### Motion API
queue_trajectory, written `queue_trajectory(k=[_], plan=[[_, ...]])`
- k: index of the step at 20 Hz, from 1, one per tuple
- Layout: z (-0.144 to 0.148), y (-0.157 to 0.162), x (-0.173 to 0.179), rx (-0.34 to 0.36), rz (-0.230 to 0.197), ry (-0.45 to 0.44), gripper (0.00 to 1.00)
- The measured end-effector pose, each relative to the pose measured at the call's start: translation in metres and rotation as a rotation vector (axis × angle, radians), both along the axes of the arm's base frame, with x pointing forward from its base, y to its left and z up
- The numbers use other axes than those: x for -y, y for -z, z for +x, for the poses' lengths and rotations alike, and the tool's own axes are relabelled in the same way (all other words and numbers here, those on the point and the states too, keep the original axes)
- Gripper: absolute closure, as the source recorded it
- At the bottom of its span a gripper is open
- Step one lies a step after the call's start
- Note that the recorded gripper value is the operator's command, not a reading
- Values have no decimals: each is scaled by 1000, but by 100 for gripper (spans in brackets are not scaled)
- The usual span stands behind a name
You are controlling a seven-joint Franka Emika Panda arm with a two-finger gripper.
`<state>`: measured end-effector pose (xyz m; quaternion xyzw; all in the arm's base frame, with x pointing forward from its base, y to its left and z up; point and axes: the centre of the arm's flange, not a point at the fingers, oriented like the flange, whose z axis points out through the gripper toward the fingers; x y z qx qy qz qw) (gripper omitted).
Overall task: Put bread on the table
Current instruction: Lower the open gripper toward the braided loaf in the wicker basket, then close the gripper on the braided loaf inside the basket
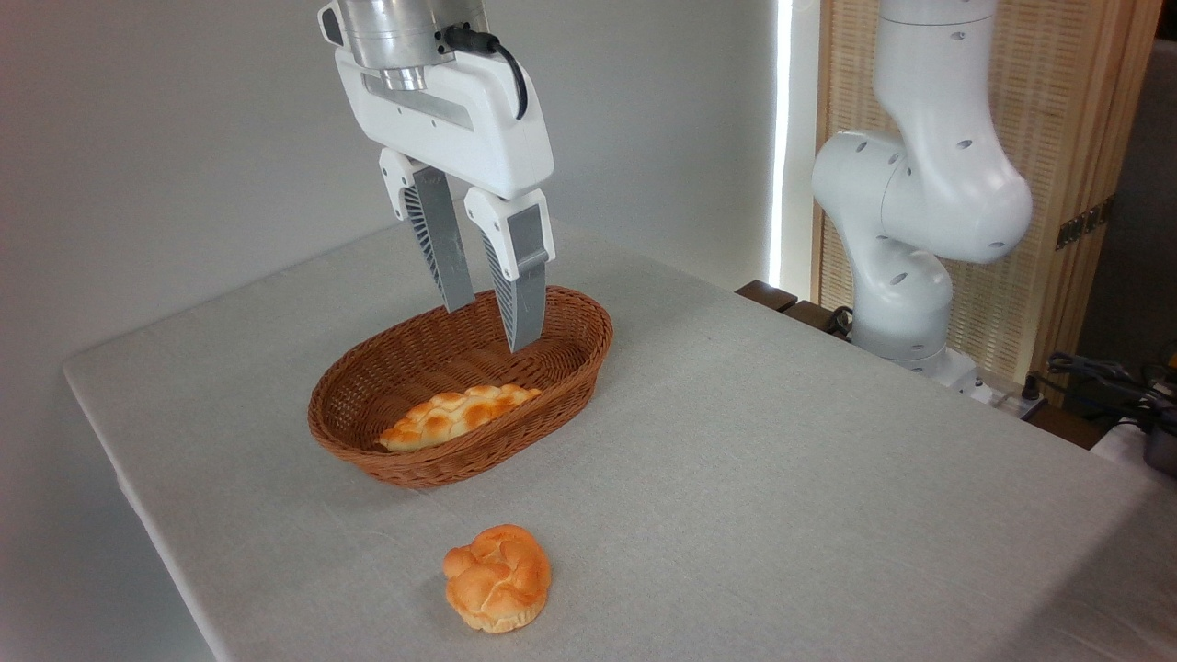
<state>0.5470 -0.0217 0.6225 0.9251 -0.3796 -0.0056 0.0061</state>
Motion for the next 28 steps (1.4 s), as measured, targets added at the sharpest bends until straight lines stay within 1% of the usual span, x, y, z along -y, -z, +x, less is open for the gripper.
queue_trajectory(k=[13,15,16,18,19,22,24,25,26,28], plan=[[0,0,-9,0,-1,-17,0],[0,0,-4,-2,-20,-12,0],[0,2,0,-7,-39,-9,0],[-1,13,14,-17,-77,3,0],[0,21,25,-6,-85,2,0],[3,49,71,39,-90,-55,1],[0,69,97,40,-91,-73,2],[-3,80,107,31,-88,-65,2],[-7,91,115,19,-72,-51,2],[-15,116,131,13,-26,-44,2]])
